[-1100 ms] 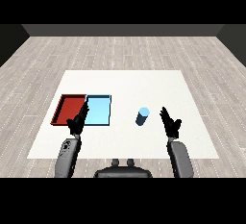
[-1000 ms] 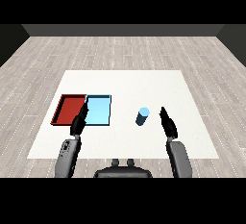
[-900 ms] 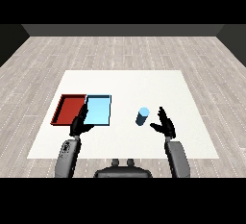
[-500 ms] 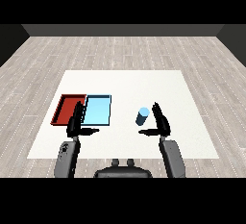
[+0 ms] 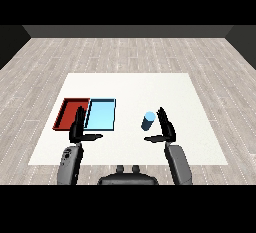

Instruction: Pick the blue can and put it in the blue box

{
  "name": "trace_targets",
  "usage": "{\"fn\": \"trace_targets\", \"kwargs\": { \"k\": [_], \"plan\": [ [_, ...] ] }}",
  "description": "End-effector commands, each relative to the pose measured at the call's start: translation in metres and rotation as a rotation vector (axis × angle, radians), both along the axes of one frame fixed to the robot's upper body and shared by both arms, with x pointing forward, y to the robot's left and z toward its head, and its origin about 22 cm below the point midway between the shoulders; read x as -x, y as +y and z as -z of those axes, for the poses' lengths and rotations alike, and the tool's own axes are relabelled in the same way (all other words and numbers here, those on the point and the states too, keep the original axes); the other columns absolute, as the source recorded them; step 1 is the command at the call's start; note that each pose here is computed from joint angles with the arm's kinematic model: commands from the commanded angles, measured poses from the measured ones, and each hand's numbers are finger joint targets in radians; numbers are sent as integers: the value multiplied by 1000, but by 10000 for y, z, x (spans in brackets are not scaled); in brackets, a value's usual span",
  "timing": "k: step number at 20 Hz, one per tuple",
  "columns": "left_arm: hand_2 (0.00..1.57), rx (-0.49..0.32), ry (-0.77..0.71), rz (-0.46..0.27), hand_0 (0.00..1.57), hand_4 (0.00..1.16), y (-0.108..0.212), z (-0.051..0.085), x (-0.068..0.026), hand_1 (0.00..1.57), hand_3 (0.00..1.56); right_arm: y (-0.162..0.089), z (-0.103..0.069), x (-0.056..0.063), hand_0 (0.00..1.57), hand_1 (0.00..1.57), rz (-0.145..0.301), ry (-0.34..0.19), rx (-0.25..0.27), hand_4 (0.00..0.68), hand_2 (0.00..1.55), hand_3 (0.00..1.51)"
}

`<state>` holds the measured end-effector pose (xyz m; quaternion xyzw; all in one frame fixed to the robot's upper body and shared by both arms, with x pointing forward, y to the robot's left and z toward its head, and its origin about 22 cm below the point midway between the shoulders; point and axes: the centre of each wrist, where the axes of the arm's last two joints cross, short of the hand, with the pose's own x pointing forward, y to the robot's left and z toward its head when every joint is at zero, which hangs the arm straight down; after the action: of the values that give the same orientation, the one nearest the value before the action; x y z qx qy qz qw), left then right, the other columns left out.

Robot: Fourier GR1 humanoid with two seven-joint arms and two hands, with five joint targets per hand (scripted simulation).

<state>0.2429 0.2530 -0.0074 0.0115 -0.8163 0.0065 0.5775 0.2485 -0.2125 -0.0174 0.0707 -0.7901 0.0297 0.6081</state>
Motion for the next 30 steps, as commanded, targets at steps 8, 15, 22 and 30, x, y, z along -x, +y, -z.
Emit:
{"fn": "trace_targets", "kwargs": {
  "k": [8, 15, 22, 30],
  "plan": [
    [0, -1, -9, -13, 0, 0, 30, -13, -122, 0, 0, 33, -116, -25, 0, 0, 1, 17, -8, 0, 0, 0],
    [0, -25, -25, -5, 0, 0, -71, -91, -37, 0, 0, 153, -85, -189, 0, 0, 19, 68, -23, 0, 0, 0],
    [0, 0, -11, -17, 0, 0, -175, -44, 198, 0, 0, 114, 42, -333, 0, 0, 85, 138, -36, 0, 0, 0],
    [0, -34, -4, -24, 0, 0, -62, -217, 131, 0, 0, 43, 305, -348, 0, 0, 92, 181, -33, 0, 0, 0]
  ]
}}
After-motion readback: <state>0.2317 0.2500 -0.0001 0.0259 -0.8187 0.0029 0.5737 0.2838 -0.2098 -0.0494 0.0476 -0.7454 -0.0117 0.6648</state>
